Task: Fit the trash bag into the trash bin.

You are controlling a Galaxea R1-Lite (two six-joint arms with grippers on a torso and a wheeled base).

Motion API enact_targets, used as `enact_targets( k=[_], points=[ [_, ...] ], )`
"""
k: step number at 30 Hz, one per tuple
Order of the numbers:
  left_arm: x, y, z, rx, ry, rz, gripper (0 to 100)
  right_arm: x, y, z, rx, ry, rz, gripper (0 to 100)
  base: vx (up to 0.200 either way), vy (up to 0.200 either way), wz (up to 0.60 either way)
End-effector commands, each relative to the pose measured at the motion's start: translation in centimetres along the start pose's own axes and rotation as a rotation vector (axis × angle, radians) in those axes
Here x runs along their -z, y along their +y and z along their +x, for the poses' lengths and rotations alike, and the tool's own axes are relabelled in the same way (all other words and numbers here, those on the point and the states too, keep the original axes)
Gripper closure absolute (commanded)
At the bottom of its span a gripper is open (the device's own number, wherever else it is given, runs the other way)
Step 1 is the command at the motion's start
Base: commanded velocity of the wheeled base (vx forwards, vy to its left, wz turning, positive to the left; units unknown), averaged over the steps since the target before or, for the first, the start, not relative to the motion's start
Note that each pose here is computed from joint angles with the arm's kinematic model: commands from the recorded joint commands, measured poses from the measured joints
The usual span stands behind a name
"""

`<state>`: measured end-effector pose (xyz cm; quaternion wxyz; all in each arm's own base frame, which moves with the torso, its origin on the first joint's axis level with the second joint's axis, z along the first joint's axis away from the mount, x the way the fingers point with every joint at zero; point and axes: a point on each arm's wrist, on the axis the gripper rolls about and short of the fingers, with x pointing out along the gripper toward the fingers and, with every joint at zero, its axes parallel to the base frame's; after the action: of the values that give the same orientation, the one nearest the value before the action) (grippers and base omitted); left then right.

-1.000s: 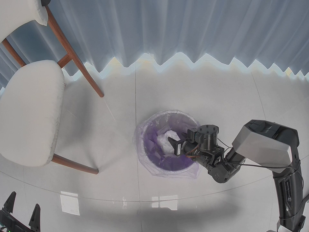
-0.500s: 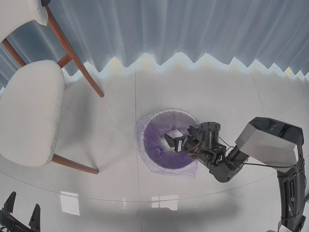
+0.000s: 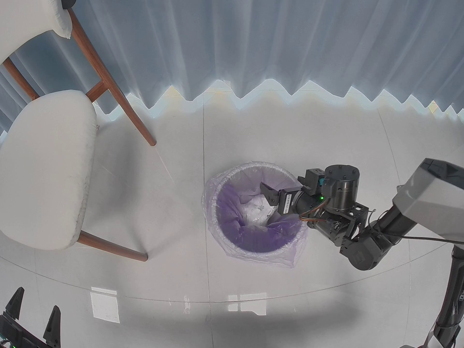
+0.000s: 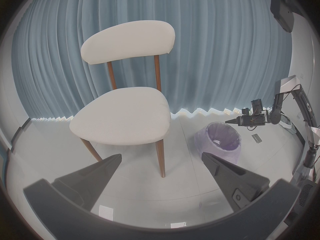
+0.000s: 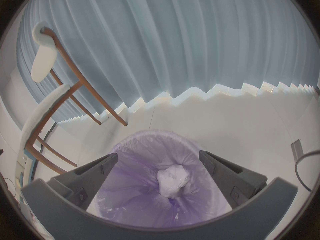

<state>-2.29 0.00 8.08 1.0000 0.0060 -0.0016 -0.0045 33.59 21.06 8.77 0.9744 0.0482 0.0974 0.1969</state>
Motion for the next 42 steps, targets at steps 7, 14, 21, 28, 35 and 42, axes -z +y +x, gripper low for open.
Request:
enact_targets(
  k=[7,14,21,28,35,42],
  points=[
    [0.5,0.0,0.0,-0.001,0.003,0.000,0,-4.6,-1.4,-6.6,0.036,-0.084,0.018,0,0.000,0.000,0.00],
    [0.5,0.0,0.0,0.000,0.003,0.000,0,-5.9,-3.2,-10.6,0.079,-0.114,0.023,0,0.000,0.000,0.00],
    [0.5,0.0,0.0,0.000,0.003,0.000,0,-6.5,-5.6,-14.4,0.157,-0.139,0.029,0,0.000,0.000,0.00],
    [0.5,0.0,0.0,-0.001,0.003,0.000,0,-6.9,-7.6,-18.3,0.243,-0.172,0.028,0,0.000,0.000,0.00],
    [0.5,0.0,0.0,0.000,0.003,0.000,0,-7.7,-9.2,-21.3,0.338,-0.229,0.013,0,0.000,0.000,0.00],
    [0.5,0.0,0.0,0.000,0.003,0.000,0,-6.9,-10.0,-24.5,0.412,-0.245,0.011,0,0.000,0.000,0.00]
  ],
)
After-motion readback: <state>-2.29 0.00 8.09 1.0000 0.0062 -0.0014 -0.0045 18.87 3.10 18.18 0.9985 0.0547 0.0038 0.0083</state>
